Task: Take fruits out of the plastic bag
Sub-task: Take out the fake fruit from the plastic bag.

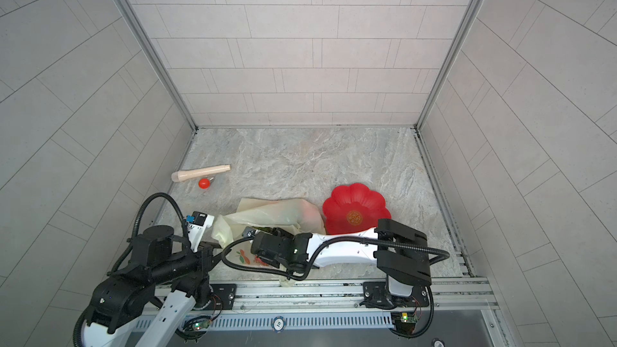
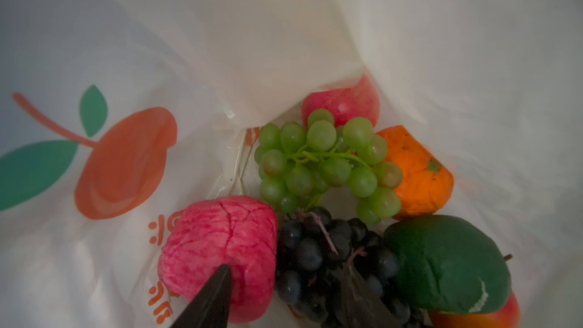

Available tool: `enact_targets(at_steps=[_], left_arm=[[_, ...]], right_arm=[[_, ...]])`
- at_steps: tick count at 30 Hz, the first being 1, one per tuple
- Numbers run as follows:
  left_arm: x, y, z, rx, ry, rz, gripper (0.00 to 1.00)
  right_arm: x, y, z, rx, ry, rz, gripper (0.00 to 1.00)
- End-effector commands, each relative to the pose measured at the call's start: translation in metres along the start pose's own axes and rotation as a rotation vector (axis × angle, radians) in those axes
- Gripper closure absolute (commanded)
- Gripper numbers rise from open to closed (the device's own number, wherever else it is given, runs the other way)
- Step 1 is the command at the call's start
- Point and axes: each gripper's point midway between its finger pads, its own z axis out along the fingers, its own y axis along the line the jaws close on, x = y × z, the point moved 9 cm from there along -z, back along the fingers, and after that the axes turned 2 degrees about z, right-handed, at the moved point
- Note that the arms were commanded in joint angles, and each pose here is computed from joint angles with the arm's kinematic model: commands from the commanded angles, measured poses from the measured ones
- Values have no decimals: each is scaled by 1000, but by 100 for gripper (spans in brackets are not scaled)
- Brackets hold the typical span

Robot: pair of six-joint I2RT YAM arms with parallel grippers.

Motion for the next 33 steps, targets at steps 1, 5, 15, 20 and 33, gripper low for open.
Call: enact_targets(at_steps=[1,5,15,20,33], left_arm=[[1,0,1,14,-7,17,95],[1,0,1,17,-7,19,95],[2,-2,-1,35,-24,38,95],[2,-2,0,33,-17,33,95],[2,0,0,17,-20,23,95]], right_arm=[[19,-3,-4,8,-1,15,40],[22,-8,-7,46,-20,-4,37],[24,-15,-18,74,-108,-51,36],[5,-9,-21,12,-145,-66,38],[-38,-2,20,17,-178,-122,48]])
